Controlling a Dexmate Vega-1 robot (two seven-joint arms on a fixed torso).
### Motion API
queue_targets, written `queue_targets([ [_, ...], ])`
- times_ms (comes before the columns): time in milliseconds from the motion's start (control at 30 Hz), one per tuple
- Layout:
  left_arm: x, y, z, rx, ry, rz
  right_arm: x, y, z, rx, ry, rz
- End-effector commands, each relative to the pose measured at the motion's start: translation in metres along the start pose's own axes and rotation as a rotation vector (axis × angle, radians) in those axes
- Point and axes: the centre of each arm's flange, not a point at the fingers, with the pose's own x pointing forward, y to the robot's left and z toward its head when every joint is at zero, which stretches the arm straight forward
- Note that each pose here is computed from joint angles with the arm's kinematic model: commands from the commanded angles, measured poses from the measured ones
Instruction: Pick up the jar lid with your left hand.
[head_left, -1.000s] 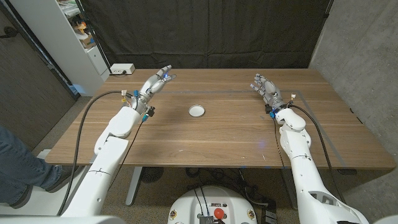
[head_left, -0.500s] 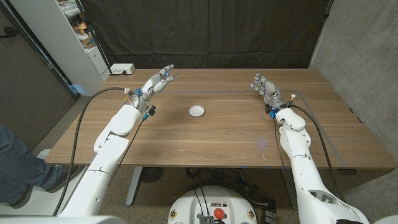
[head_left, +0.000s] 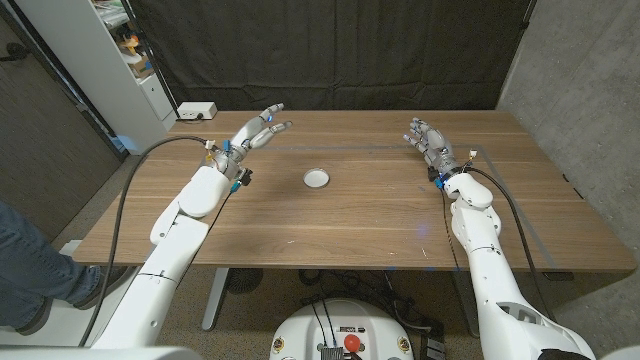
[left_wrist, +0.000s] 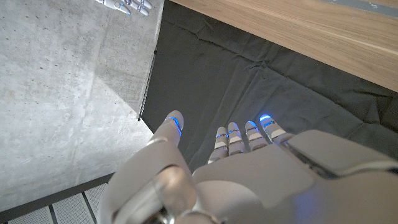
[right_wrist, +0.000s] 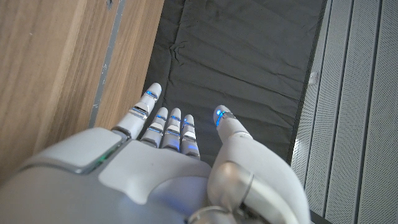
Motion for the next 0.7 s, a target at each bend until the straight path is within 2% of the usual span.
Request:
queue_targets([
  [33, -0.001, -0.002, 0.012, 0.091, 0.000, -0.010, -0.001, -0.002, 0.001, -0.002, -0.001, 0.008],
  [700, -0.001, -0.004, 0.028, 0.228, -0.004, -0.037, -0.008, -0.009, 0.002, 0.003, -0.001, -0.001],
])
